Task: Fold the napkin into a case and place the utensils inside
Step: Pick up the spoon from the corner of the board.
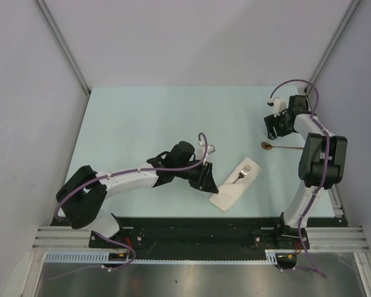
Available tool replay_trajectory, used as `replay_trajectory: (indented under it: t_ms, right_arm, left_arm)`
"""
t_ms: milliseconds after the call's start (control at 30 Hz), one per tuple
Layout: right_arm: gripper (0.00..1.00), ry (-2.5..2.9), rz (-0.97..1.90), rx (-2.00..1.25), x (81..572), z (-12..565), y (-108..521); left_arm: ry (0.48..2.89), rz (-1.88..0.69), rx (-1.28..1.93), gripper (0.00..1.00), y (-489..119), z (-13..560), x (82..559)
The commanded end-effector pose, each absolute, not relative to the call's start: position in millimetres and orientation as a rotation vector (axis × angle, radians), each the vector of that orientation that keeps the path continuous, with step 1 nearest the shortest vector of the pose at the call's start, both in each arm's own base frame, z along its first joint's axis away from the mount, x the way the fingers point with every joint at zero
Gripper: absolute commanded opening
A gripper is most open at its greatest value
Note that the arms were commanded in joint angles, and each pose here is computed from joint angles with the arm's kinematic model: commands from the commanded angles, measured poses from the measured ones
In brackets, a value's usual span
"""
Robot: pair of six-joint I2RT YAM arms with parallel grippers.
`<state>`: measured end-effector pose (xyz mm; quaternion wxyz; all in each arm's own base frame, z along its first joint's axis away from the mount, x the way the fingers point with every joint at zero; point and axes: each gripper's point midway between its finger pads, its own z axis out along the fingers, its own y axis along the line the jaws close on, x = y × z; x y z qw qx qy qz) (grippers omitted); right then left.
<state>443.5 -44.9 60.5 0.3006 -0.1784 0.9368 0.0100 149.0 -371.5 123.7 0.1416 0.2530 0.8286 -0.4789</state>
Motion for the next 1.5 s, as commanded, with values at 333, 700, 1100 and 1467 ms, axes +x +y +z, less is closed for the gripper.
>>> replay_trajectory:
  t_ms: [333, 700, 1100, 1467]
  right_arm:
    - [0.63, 2.386, 0.164, -1.007, 413.0, 35.5, -32.8]
    - [0.55, 2.451, 0.127, -0.978, 395.1, 12.3, -35.7]
    - [0.00, 2.409, 0.048, -0.585, 445.5, 81.4, -9.1]
    - [0.00, 2.069, 0.647, 0.279, 424.1, 218.7, 43.4]
  left_arm:
    - [2.396, -1.458, 0.718, 0.40, -355.5, 118.9, 161.1]
    - [2.411, -1.467, 0.705, 0.39, -354.8, 114.8, 161.6]
    - [2.391, -1.439, 0.651, 0.45, -357.2, 122.7, 176.7]
    - [2.265, -1.456, 0.467, 0.54, -385.9, 167.9, 212.3]
